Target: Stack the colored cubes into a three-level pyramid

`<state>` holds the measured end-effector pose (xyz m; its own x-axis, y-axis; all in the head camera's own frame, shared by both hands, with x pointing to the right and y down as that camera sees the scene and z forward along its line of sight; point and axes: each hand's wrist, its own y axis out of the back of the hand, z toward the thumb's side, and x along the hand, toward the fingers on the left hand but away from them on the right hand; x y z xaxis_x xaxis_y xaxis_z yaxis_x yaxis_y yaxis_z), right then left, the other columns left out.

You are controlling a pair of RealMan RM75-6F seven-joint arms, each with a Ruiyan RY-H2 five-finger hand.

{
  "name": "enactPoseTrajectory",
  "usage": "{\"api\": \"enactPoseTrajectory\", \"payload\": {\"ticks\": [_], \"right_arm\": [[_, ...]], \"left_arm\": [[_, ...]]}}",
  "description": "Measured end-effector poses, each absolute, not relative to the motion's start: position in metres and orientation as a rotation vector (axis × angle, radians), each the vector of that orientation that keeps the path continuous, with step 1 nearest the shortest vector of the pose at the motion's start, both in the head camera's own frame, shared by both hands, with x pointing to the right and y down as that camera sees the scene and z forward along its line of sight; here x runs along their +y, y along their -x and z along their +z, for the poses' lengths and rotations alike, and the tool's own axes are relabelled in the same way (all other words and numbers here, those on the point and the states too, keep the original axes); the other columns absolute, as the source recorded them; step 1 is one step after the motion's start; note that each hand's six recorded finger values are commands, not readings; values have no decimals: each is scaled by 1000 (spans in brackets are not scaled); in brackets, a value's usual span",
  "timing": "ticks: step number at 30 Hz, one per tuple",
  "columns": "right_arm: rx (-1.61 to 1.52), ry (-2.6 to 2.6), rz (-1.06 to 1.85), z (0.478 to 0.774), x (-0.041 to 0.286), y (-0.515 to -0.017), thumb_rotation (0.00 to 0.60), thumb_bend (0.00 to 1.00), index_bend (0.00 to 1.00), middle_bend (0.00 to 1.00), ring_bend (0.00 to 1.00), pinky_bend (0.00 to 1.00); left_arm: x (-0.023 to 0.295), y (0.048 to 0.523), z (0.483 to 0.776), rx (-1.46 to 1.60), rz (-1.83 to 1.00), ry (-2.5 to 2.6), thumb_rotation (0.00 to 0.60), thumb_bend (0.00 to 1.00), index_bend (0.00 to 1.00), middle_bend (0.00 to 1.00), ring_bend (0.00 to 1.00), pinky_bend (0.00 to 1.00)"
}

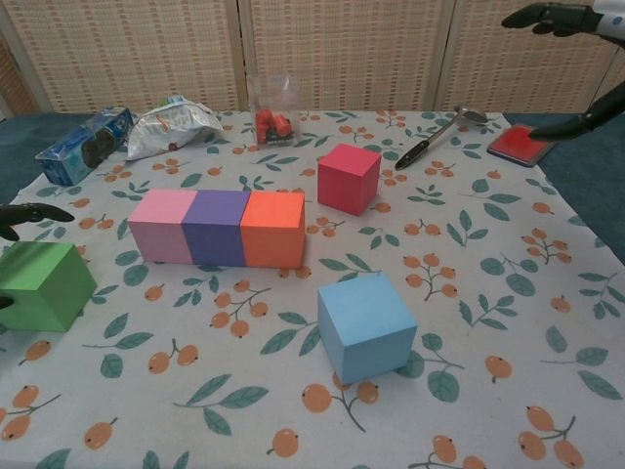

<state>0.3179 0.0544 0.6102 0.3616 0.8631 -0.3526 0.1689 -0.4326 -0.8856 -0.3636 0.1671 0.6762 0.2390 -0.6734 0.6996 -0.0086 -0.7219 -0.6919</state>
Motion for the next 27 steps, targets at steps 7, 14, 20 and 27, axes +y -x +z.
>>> {"api": "enactPoseTrajectory", "payload": {"ticks": [7,14,20,27], "right_arm": [[-930,1832,1156,606,70,-342,493,5,0,0,0,0],[-987,1806,1203,591,86,-371,491,5,0,0,0,0],[-1045,1763,1212,571,99,-389,491,5,0,0,0,0],[-1062,1749,1222,561,115,-397,489,5,0,0,0,0]], "left_arm": [[163,362,680,665,-1517,1948,600,325,371,428,400,439],[150,368,658,743,-1463,1902,600,324,396,453,417,455],[117,361,619,796,-1373,1869,600,319,382,425,396,453],[79,322,609,792,-1317,1950,600,318,344,397,366,436]]}}
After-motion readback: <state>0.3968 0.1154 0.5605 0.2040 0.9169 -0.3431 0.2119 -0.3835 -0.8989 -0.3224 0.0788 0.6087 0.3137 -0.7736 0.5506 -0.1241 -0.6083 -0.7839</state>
